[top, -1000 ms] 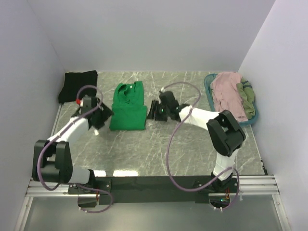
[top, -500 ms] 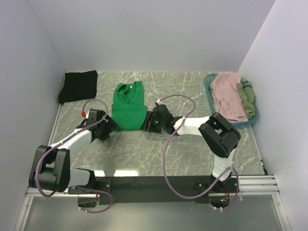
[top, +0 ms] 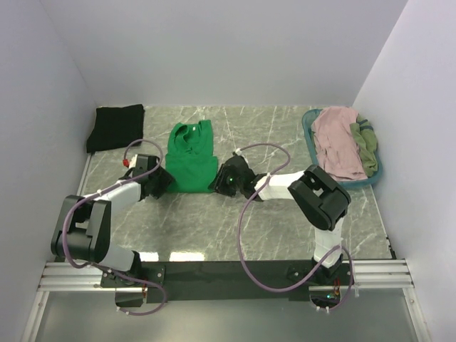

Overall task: Fold and stack the tank tops
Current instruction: Fold the tank top

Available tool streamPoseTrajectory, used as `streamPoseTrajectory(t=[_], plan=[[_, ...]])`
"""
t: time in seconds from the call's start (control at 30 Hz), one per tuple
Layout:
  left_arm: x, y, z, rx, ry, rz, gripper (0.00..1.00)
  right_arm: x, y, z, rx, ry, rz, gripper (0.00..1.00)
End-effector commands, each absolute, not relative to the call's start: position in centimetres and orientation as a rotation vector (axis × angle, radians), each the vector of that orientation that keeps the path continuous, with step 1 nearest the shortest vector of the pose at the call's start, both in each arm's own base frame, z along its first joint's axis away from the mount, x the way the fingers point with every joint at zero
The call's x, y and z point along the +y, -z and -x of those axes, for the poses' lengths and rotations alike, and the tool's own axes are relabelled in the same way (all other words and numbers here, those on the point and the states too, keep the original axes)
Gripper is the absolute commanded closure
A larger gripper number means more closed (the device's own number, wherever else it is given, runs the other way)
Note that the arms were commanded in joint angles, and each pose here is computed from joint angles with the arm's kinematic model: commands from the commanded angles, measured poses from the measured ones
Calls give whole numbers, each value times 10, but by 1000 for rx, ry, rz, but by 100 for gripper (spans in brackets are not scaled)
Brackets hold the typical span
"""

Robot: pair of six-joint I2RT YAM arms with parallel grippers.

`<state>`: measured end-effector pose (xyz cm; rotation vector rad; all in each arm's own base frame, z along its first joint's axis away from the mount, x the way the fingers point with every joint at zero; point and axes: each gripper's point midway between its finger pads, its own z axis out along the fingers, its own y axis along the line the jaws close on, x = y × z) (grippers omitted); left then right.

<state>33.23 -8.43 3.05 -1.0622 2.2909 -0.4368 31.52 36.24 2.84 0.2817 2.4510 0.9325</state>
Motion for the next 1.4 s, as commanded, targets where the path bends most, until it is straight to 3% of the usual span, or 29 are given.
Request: streamPoseTrajectory(t=[0.0, 0.03, 0.13, 0.27, 0.57, 0.77, 0.83, 0.87, 0.9, 0.93, 0.97, 1.0, 1.03, 1.17, 1.37], plan=[[-77, -6, -316, 2350, 330, 1099, 43, 363, -16, -320, 2471, -864, -302, 64], [-77, -5, -316, 2350, 332, 1097, 47, 361, -12, -319, 2490, -842, -298, 68], [-82, -2, -315, 2373, 340, 1067, 71, 357, -9, -319, 2509, -791, -277, 99], [-93, -7, -307, 2410, 341, 1022, 99, 342, -20, -316, 2504, -712, -221, 100], [-136, -28, -241, 2484, 390, 992, 99, 287, -26, -248, 2568, -602, -78, 100], [-159, -30, -184, 2568, 445, 994, 99, 259, -9, -176, 2646, -602, -20, 100], [-163, -31, -173, 2592, 464, 972, 96, 260, -14, -163, 2656, -619, -17, 100], [-168, -31, -167, 2616, 484, 950, 83, 260, -15, -156, 2660, -619, -8, 95], [-171, -32, -165, 2628, 502, 932, 75, 260, -17, -154, 2659, -620, -4, 87], [-174, -34, -164, 2630, 525, 914, 67, 258, -20, -153, 2656, -619, -2, 71], [-178, -39, -164, 2638, 554, 876, 53, 257, -25, -157, 2635, -603, 6, 64], [-181, -46, -167, 2623, 580, 858, 48, 256, -30, -161, 2620, -590, 7, 59], [-183, -58, -170, 2594, 616, 835, 46, 250, -33, -160, 2625, -556, 19, 53], [-169, -96, -180, 2529, 554, 747, 38, 254, -74, -179, 2529, -541, 62, 50], [-166, -148, -213, 2391, 603, 723, 41, 264, -143, -230, 2370, -588, 75, 50]])
